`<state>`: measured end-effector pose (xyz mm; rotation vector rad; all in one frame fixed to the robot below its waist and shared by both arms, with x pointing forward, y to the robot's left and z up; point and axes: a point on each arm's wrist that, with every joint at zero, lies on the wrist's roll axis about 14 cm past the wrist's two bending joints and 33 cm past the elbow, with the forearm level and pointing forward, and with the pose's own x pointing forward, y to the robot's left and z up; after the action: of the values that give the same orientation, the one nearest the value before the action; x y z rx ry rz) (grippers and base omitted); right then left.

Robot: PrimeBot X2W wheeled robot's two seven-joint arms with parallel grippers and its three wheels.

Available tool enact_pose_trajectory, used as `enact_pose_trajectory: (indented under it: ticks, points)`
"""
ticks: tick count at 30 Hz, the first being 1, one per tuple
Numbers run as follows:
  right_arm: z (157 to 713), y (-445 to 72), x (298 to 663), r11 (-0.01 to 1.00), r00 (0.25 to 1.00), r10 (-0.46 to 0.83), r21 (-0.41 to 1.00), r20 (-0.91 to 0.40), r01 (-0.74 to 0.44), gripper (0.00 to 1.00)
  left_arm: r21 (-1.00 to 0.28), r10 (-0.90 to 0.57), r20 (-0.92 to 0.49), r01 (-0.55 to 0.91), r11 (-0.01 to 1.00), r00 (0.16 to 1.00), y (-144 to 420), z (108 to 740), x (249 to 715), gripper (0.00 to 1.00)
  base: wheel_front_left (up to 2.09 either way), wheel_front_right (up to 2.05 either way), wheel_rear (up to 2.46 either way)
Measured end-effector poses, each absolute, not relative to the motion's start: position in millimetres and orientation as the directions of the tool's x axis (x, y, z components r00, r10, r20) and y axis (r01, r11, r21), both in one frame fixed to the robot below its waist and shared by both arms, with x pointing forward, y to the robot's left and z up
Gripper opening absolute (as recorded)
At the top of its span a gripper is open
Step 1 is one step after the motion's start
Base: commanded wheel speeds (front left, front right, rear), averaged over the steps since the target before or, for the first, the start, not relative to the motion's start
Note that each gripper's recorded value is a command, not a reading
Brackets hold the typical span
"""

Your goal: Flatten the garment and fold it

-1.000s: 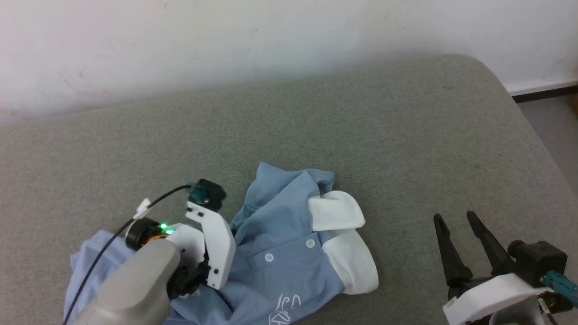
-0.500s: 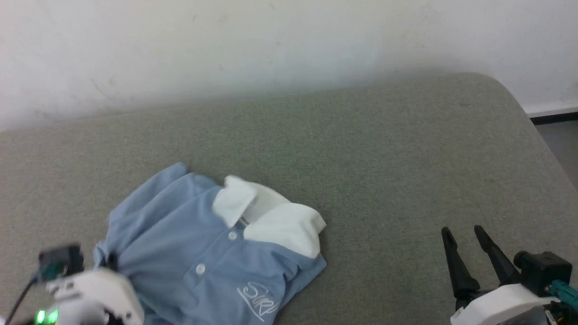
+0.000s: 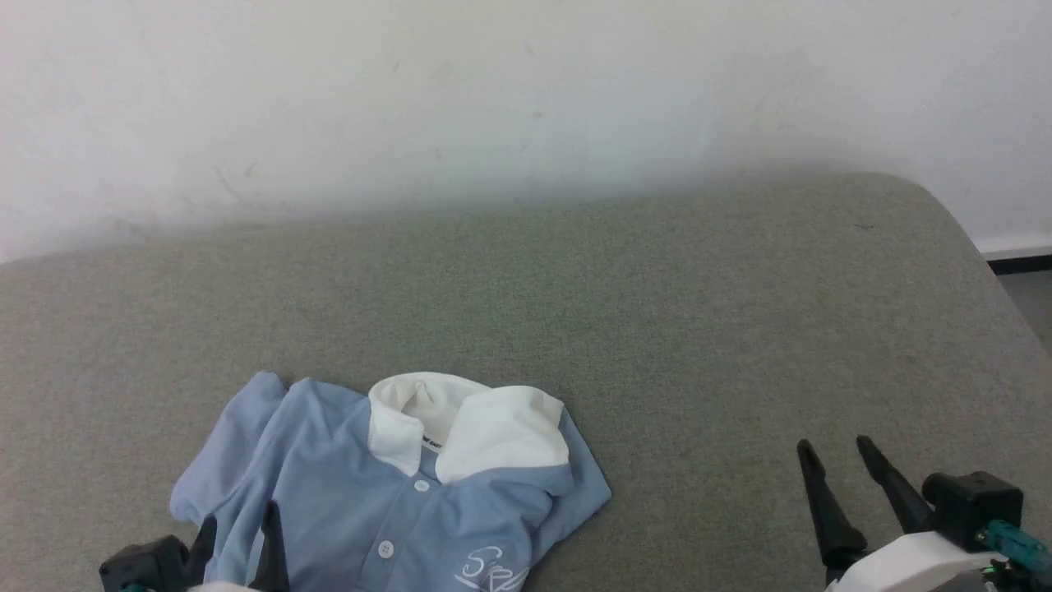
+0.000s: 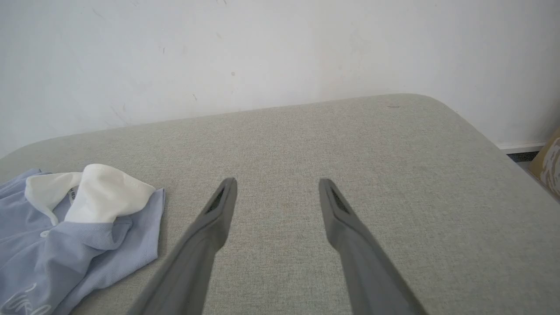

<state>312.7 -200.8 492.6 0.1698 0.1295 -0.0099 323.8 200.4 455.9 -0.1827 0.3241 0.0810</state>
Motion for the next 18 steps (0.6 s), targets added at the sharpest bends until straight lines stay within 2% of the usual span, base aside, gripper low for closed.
enact_pose_trajectory:
  ticks: [5,7,14,18]
  points:
    - [486,-187,309,0.986,0.983,0.048,0.168,-0.176,-0.018,1.00,-0.162,0.003,-0.104,-0.019,0.987,0.995,189,500,338,1.00,0.00,0.00,0.00]
    - [476,-181,308,0.986,0.969,0.078,0.162,-0.235,-0.041,1.00,-0.151,-0.023,-0.054,0.014,0.988,0.998,183,509,339,1.00,0.00,0.00,0.00]
    - [434,-151,316,0.973,0.866,0.216,0.176,-0.451,-0.151,1.00,-0.152,-0.037,0.007,0.037,0.988,0.999,174,515,339,1.00,0.00,0.00,0.00]
    - [425,-113,334,0.942,0.792,0.331,0.227,-0.513,-0.247,1.00,-0.169,-0.024,0.035,0.030,0.985,0.999,172,520,341,1.00,0.00,0.00,0.00]
